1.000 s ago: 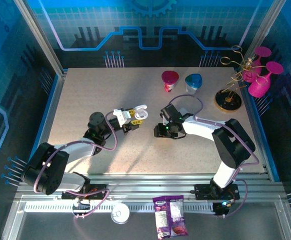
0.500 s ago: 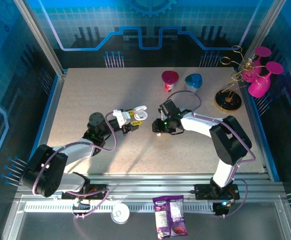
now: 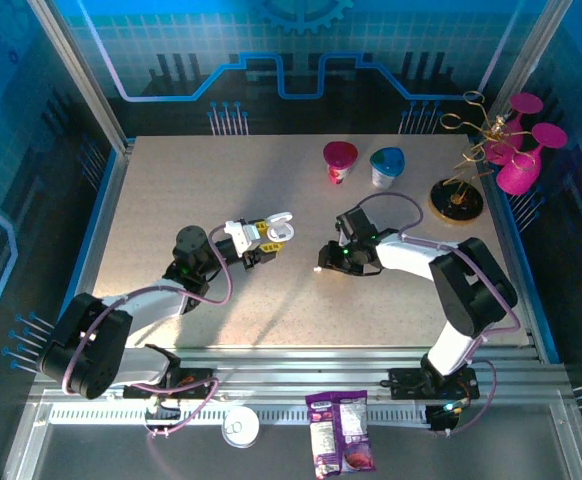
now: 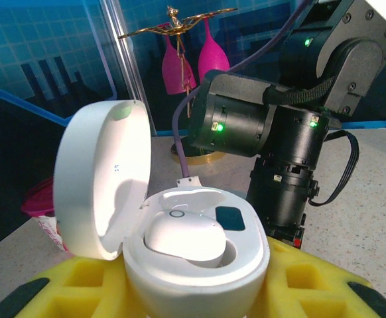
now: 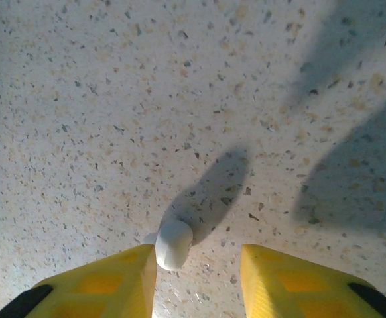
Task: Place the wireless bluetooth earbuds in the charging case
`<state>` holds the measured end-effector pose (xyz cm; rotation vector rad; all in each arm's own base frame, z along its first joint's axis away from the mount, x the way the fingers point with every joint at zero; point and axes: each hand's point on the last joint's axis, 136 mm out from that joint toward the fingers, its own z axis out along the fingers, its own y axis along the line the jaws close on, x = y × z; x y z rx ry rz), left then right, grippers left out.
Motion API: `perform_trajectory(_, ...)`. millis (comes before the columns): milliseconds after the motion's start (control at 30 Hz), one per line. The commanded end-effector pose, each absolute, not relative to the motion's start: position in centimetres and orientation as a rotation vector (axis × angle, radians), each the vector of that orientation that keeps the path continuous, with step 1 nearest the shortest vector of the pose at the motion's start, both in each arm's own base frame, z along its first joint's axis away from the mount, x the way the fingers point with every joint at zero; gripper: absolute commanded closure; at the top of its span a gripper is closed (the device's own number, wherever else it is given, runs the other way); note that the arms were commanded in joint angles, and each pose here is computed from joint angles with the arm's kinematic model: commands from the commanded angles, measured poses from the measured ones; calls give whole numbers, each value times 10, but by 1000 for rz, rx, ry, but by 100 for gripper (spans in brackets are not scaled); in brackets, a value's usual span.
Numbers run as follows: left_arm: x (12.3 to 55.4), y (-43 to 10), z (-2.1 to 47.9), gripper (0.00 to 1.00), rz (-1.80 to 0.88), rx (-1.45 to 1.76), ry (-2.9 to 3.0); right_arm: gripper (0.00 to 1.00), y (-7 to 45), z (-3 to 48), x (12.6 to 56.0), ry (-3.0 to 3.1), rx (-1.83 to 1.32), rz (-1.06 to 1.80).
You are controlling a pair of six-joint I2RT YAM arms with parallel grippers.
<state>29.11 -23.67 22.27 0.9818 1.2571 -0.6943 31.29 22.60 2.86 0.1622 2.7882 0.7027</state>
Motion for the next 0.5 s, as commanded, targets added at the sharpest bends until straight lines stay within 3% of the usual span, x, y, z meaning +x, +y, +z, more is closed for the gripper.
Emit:
perform_trajectory(0,289,-237,226,75,-689,1000,1227,64,234,22,316,2784,228,797)
perform_trajectory(467,289,-236,224,75,-678,1002,1236,68,251,23,320,2782,199,898)
